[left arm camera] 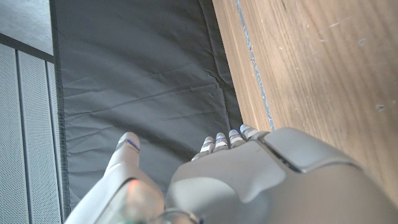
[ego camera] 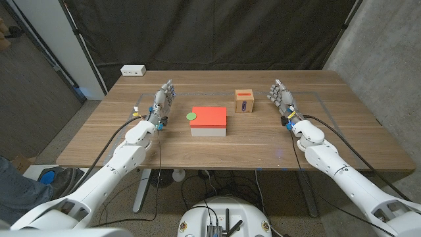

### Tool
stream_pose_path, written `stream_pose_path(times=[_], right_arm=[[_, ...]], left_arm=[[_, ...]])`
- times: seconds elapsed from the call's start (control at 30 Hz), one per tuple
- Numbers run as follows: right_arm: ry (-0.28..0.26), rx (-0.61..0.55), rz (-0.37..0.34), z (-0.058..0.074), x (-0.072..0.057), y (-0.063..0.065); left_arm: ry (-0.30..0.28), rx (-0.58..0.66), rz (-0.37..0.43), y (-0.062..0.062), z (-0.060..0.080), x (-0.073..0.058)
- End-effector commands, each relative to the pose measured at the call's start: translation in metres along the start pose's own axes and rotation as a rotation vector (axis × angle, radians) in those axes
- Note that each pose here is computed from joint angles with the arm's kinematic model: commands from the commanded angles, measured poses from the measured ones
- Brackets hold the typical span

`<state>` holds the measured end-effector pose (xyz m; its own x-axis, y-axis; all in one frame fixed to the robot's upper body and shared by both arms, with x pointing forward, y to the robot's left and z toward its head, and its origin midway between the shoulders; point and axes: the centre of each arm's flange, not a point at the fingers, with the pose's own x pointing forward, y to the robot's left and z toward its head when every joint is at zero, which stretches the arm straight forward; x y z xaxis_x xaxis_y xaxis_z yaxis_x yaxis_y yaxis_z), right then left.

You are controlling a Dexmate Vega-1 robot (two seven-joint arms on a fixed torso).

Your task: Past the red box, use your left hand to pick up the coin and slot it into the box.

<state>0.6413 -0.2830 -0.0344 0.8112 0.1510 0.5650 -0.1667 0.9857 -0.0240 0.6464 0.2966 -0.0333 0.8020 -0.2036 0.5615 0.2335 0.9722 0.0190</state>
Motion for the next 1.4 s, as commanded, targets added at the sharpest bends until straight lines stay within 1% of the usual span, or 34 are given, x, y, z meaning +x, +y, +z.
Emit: stream_pose_path(times=[0.03,0.1,0.17,0.27,0.3,0.33,0.43,0.47,0.5,0.6,0.63,0.67,0.7,0.77,0.83,0.9,0.97,1.03,1.1,1.27,1.4], right_arm=[[-0.034,-0.021,-0.033,0.01,-0.018,0.018],[-0.047,-0.02,-0.034,0.012,-0.021,0.02],[-0.051,-0.02,-0.035,0.013,-0.023,0.021],[-0.065,-0.028,-0.038,0.016,-0.029,0.024],[-0.065,-0.028,-0.038,0.016,-0.029,0.024],[-0.071,-0.037,-0.038,0.018,-0.032,0.025],[-0.072,-0.037,-0.036,0.019,-0.035,0.025],[-0.072,-0.037,-0.036,0.019,-0.035,0.025],[-0.073,-0.037,-0.035,0.019,-0.037,0.025],[-0.073,-0.034,-0.036,0.02,-0.039,0.024],[-0.074,-0.037,-0.035,0.019,-0.04,0.022],[-0.074,-0.037,-0.035,0.019,-0.04,0.022],[-0.074,-0.036,-0.035,0.019,-0.041,0.021],[-0.074,-0.031,-0.036,0.018,-0.042,0.02],[-0.072,-0.026,-0.036,0.017,-0.044,0.016],[-0.072,-0.026,-0.034,0.017,-0.044,0.015],[-0.069,-0.019,-0.034,0.017,-0.045,0.01],[-0.068,-0.018,-0.031,0.016,-0.045,0.009],[-0.061,-0.014,-0.031,0.017,-0.046,0.004],[-0.043,-0.012,-0.016,0.02,-0.047,-0.001],[-0.038,-0.019,-0.002,0.026,-0.049,-0.003]], left_arm=[[-0.018,-0.022,-0.033,0.003,0.003,-0.015],[-0.022,-0.016,-0.03,0.005,0.006,-0.021],[-0.02,-0.015,-0.03,0.006,0.007,-0.022],[-0.017,-0.009,-0.019,0.008,0.01,-0.03],[-0.016,-0.009,-0.019,0.008,0.01,-0.03],[-0.02,-0.012,0.0,0.008,0.011,-0.034],[-0.028,-0.032,0.047,0.009,0.011,-0.04],[-0.028,-0.032,0.048,0.009,0.011,-0.04],[-0.027,-0.03,0.07,0.01,0.011,-0.044],[-0.017,-0.014,0.094,0.01,0.013,-0.047],[-0.003,0.002,0.125,0.01,0.015,-0.051],[0.0,0.003,0.128,0.01,0.015,-0.051],[0.009,0.011,0.158,0.01,0.016,-0.054],[0.019,0.02,0.172,0.01,0.018,-0.056],[0.043,0.042,0.212,0.009,0.022,-0.059],[0.051,0.053,0.222,0.009,0.024,-0.06],[0.07,0.085,0.253,0.008,0.03,-0.064],[0.076,0.093,0.266,0.008,0.031,-0.065],[0.094,0.116,0.295,0.008,0.034,-0.068],[0.122,0.126,0.327,0.01,0.032,-0.072],[0.158,0.135,0.353,0.013,0.026,-0.077]])
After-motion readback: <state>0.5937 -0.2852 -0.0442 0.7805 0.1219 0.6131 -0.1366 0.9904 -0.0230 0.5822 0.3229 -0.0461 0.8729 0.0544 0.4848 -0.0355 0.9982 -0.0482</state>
